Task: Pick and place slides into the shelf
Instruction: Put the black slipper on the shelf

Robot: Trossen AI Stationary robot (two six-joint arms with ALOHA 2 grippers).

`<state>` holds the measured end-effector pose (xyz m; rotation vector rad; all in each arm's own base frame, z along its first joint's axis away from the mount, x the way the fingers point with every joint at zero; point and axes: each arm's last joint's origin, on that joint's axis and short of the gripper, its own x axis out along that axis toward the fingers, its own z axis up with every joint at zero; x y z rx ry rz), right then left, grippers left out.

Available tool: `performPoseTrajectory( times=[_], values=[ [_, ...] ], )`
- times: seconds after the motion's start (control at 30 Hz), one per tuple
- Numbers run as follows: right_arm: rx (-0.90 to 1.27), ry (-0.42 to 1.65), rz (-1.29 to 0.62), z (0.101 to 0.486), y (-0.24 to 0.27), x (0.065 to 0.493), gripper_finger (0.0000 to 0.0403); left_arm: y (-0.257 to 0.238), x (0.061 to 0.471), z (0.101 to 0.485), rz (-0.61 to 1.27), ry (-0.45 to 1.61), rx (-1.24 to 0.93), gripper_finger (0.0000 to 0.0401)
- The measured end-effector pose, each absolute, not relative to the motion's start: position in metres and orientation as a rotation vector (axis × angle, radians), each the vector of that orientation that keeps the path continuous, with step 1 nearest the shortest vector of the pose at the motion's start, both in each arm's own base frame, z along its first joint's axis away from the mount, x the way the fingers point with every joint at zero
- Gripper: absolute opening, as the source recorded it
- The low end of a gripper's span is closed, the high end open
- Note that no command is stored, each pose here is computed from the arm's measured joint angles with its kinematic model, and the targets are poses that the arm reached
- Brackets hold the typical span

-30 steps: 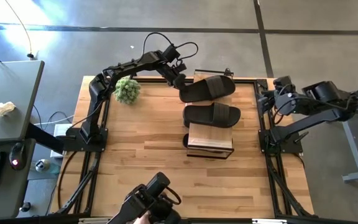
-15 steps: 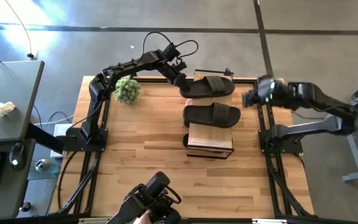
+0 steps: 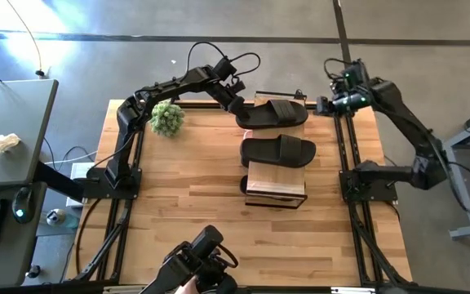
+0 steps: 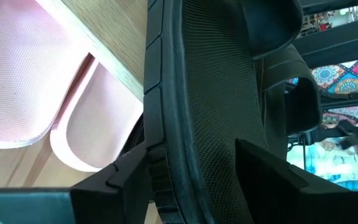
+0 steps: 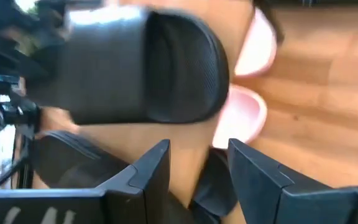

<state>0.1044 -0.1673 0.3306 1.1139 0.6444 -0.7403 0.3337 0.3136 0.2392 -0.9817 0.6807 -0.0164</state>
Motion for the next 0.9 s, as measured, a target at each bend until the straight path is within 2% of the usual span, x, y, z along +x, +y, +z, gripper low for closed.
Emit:
performPoseTrajectory(
  times=[0.1, 0.27, 0.6, 0.9],
  values=[
    [1.179, 0.691, -0.700, 0.305, -0.178, 0.106, 0.0149, 0.314, 0.334, 0.239, -0.018, 0.681, -0.980, 0.0201],
    [1.216, 0.639, -0.655, 0.274, -0.195, 0.112, 0.0149, 0.313, 0.333, 0.239, -0.024, 0.684, -0.965, 0.0198],
    [1.186, 0.535, -0.689, 0.272, -0.210, 0.107, 0.0149, 0.313, 0.333, 0.239, -0.023, 0.684, -0.965, 0.0198],
    [1.210, 0.569, -0.670, 0.260, -0.218, 0.112, 0.0148, 0.313, 0.333, 0.239, -0.023, 0.684, -0.965, 0.0198]
  ],
)
